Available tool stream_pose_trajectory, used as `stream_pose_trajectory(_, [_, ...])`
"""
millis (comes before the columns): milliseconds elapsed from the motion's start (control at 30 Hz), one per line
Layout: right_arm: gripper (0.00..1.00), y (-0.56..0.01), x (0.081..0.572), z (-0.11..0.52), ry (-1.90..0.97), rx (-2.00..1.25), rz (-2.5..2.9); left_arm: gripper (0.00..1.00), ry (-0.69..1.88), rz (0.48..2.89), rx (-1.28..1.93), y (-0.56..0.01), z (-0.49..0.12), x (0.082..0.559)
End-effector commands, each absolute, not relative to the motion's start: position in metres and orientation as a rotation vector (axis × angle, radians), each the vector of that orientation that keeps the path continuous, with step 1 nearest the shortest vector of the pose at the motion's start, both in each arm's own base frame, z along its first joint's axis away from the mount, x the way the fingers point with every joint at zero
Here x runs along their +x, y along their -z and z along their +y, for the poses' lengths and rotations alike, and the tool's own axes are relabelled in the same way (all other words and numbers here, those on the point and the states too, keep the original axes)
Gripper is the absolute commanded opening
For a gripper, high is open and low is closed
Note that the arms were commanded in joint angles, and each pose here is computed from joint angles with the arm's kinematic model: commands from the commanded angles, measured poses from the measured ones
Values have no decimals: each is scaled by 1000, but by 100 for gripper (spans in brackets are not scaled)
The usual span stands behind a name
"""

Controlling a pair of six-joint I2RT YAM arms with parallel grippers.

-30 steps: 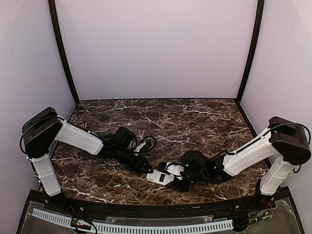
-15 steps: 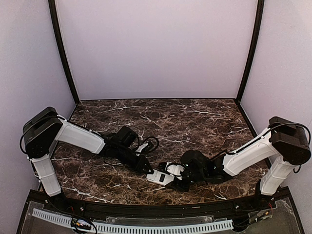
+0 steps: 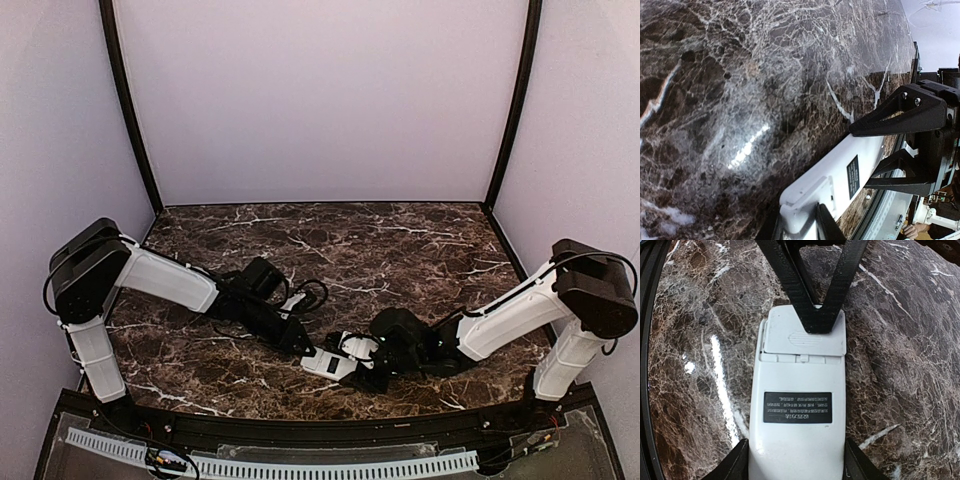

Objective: Load the batteries into the remote control
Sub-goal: Load the battery cover onto the remote control without the battery cover.

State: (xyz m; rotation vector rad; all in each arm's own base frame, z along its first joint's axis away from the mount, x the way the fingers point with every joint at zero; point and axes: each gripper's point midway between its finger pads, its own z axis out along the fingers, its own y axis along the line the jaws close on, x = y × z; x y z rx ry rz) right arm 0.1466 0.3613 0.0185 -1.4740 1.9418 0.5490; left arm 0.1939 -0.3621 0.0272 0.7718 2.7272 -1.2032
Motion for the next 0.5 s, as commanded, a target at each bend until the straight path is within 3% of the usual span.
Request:
stream_pose_trajectory(0, [0, -7, 160, 355, -437, -1450, 1984, 22, 1150, 2814, 826, -4, -360, 171])
stream_pose_trajectory(467, [0, -17, 169, 359, -436, -1366, 1967, 24, 1159, 2869, 729, 12, -358, 165])
